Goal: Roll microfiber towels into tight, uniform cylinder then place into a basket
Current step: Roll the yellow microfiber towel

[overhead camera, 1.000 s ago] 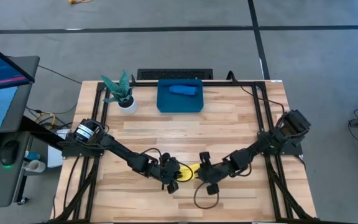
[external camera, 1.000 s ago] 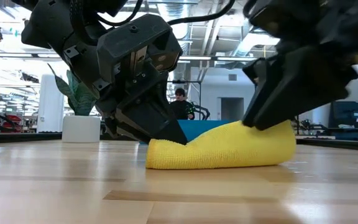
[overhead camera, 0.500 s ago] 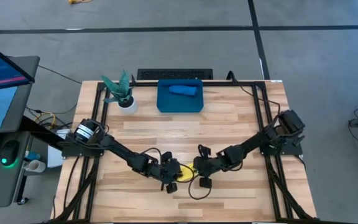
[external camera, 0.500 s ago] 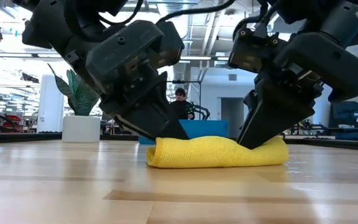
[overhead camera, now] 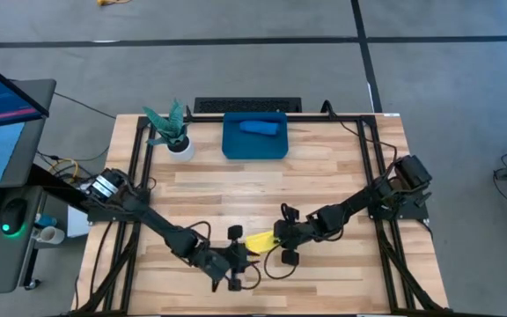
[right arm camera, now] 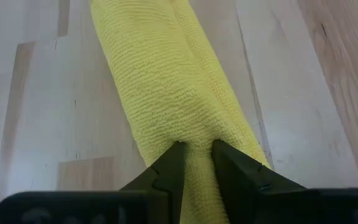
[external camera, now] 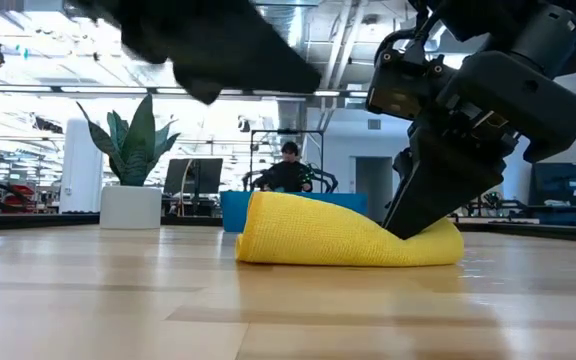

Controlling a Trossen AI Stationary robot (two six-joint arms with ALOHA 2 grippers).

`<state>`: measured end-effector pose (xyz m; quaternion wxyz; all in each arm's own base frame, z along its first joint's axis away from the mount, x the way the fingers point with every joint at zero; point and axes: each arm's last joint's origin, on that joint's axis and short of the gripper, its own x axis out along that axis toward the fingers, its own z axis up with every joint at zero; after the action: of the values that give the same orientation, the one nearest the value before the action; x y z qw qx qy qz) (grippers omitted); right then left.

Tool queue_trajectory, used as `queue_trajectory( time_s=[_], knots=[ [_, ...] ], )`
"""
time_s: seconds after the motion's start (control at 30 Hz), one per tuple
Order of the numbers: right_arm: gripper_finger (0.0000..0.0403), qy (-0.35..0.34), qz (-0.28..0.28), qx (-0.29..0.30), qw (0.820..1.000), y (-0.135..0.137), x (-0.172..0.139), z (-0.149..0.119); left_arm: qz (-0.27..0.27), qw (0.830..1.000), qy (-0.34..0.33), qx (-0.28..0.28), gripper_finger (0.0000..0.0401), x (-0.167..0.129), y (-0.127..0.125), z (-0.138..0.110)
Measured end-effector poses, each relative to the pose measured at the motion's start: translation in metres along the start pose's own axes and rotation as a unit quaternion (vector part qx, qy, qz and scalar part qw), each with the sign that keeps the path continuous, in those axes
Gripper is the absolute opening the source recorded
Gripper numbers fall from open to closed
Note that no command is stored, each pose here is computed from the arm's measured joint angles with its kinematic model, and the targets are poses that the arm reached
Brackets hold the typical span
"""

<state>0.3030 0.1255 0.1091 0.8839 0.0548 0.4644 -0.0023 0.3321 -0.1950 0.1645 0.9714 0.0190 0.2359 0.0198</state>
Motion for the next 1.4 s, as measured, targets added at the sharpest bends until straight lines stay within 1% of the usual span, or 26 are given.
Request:
queue_trajectory(
  time_s=[0.13, 0.23, 0.37, 0.47, 0.53, 0.6, 0.7, 0.8, 0.9, 1.0, 1.1, 1.2, 1.3, 1.4],
  knots=[
    [0.0111, -0.001, 0.000, 0.001, 1.000, 0.000, 0.000, 0.000, 0.012, 0.999, 0.034, 0.002, 0.0067, 0.018, 0.012, -0.015],
    [0.0111, 0.000, 0.000, 0.001, 1.000, 0.000, 0.000, 0.000, 0.003, 0.999, 0.042, -0.010, 0.0067, 0.030, 0.016, -0.022],
    [0.0111, 0.000, 0.000, 0.001, 1.000, 0.000, 0.000, 0.000, -0.006, 0.998, 0.051, -0.025, 0.0067, 0.035, 0.020, -0.024],
    [0.0111, 0.000, 0.001, 0.001, 1.000, 0.000, 0.000, 0.000, 0.020, 0.997, 0.065, -0.035, 0.0066, 0.037, 0.025, -0.028],
    [0.0111, 0.000, 0.001, 0.001, 1.000, 0.000, 0.000, 0.000, 0.029, 0.995, 0.078, -0.047, 0.0067, 0.039, 0.029, -0.032],
    [0.0111, 0.000, 0.001, 0.001, 1.000, 0.000, 0.000, 0.000, 0.046, 0.992, 0.103, -0.063, 0.0067, 0.041, 0.034, -0.037],
    [0.0111, 0.000, 0.002, 0.001, 1.000, 0.001, 0.000, 0.000, 0.073, 0.988, 0.114, -0.079, 0.0066, 0.044, 0.040, -0.041],
    [0.0111, 0.000, 0.002, 0.004, 1.000, 0.000, 0.000, -0.001, 0.072, 0.987, 0.116, -0.084, 0.0066, 0.044, 0.041, -0.042],
    [0.0111, 0.001, 0.003, 0.036, 0.999, 0.000, 0.000, 0.000, 0.070, 0.984, 0.121, -0.110, 0.0066, 0.044, 0.041, -0.042],
    [0.0111, 0.001, 0.004, 0.047, 0.999, 0.000, 0.000, 0.000, 0.075, 0.975, 0.144, -0.149, 0.0066, 0.043, 0.043, -0.046],
    [0.0111, -0.003, 0.006, 0.057, 0.998, 0.000, 0.001, 0.001, 0.093, 0.958, 0.175, -0.206, 0.0066, 0.042, 0.050, -0.050],
    [0.0113, -0.005, 0.006, 0.058, 0.998, 0.000, 0.001, 0.001, 0.084, 0.946, 0.195, -0.245, 0.0066, 0.044, 0.055, -0.051],
    [0.0120, -0.005, 0.005, 0.058, 0.998, 0.000, 0.001, 0.001, 0.068, 0.939, 0.210, -0.264, 0.0066, 0.045, 0.058, -0.050],
    [0.0135, -0.005, 0.004, 0.060, 0.998, -0.001, 0.001, 0.002, 0.064, 0.941, 0.213, -0.255, 0.0066, 0.046, 0.060, -0.050]
  ],
)
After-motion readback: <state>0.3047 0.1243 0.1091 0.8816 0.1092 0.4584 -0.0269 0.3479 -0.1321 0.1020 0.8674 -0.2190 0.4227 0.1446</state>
